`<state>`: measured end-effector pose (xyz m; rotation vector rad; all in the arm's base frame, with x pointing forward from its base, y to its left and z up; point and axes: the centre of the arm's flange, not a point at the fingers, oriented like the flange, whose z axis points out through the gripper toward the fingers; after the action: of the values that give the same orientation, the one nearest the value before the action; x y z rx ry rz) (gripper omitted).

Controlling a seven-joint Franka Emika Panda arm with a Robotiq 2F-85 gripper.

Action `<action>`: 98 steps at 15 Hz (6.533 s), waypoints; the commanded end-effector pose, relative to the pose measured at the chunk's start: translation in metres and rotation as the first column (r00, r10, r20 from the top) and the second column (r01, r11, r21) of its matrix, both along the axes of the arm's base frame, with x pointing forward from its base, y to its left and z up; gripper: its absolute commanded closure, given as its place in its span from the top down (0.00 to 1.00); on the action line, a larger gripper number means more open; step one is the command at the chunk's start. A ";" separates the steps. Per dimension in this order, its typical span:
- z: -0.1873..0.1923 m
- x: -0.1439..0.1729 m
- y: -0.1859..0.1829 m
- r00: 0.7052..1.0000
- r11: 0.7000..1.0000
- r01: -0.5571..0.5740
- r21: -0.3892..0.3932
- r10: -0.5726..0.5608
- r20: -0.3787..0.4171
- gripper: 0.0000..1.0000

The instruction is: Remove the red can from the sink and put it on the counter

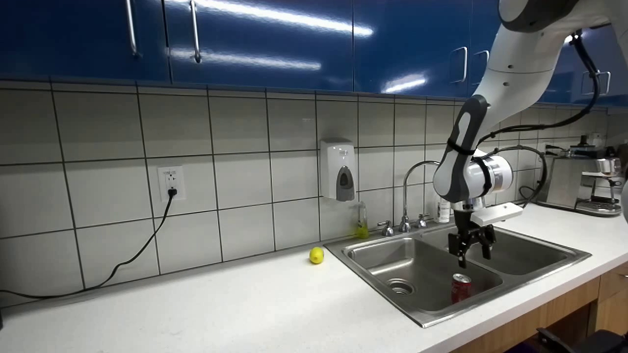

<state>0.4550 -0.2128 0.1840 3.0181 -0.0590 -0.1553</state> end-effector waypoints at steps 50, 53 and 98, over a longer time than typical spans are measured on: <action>-0.087 0.065 -0.039 0.998 0.998 0.053 0.041 -0.054 0.025 1.00; -0.092 0.066 -0.045 0.998 0.997 0.063 0.040 -0.064 0.024 1.00; -0.059 0.100 -0.029 0.997 0.999 0.047 -0.005 -0.046 0.056 0.39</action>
<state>0.5559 -0.2466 0.0971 3.0336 -0.1249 -0.0708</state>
